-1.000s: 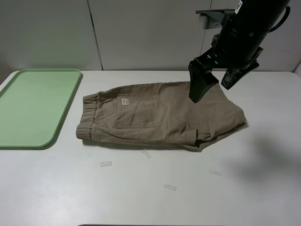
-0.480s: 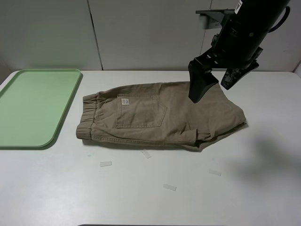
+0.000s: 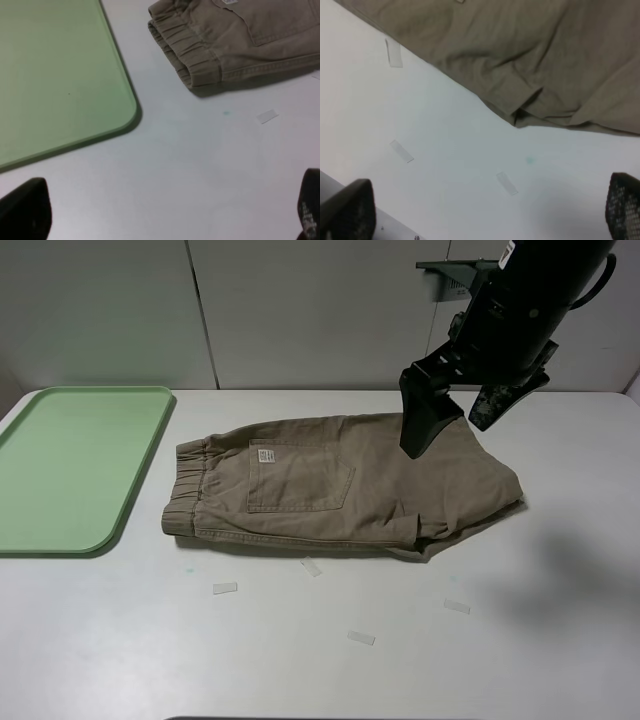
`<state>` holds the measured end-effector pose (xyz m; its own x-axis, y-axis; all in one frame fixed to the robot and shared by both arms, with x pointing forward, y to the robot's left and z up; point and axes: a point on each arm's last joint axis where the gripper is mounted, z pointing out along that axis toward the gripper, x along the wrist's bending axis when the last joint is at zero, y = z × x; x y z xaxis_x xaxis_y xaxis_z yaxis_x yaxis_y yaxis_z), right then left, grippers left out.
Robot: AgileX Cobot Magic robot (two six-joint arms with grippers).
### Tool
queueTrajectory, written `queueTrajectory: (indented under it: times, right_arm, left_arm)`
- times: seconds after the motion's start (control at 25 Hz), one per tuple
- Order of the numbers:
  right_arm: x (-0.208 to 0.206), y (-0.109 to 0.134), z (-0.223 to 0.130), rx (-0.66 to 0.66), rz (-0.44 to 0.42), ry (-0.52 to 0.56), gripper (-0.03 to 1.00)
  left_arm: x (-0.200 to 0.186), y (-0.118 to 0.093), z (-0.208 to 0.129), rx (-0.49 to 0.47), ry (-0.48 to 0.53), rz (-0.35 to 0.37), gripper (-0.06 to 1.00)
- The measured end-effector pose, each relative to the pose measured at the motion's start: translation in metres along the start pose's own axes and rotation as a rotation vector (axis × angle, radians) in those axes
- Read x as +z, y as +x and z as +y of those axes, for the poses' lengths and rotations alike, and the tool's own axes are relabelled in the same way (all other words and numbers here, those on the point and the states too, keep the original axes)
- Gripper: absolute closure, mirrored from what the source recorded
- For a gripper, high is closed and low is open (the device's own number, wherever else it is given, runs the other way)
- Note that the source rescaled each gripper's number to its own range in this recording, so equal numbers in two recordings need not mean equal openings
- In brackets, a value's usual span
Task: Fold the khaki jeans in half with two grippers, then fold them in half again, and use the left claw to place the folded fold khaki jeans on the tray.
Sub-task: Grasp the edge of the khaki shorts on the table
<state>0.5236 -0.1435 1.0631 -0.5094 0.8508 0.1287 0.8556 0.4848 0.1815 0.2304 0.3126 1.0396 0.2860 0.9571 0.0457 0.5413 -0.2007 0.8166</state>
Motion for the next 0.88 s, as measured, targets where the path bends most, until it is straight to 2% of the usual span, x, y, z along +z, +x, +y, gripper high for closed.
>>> queueTrajectory:
  times: [0.24, 0.32, 0.48, 0.6, 0.88]
  right_arm:
    - [0.000, 0.001, 0.000, 0.005, 0.016, -0.002, -0.03]
    - [0.000, 0.003, 0.000, 0.007, 0.028, -0.003, -0.03]
    - [0.000, 0.003, 0.001, 0.009, 0.030, -0.011, -0.03]
    - [0.000, 0.002, 0.005, 0.016, 0.022, -0.059, -0.03]
    - [0.004, -0.009, 0.017, 0.064, -0.070, -0.155, -0.03]
  left_arm:
    - [0.000, 0.000, 0.000, -0.001, 0.001, 0.002, -0.04]
    - [0.000, 0.000, 0.000, -0.016, 0.002, 0.022, -0.04]
    - [-0.001, -0.001, -0.001, -0.063, 0.006, 0.089, -0.04]
    - [-0.001, -0.002, -0.001, -0.106, 0.009, 0.151, -0.04]
    - [-0.002, -0.004, -0.001, -0.199, 0.016, 0.282, -0.04]
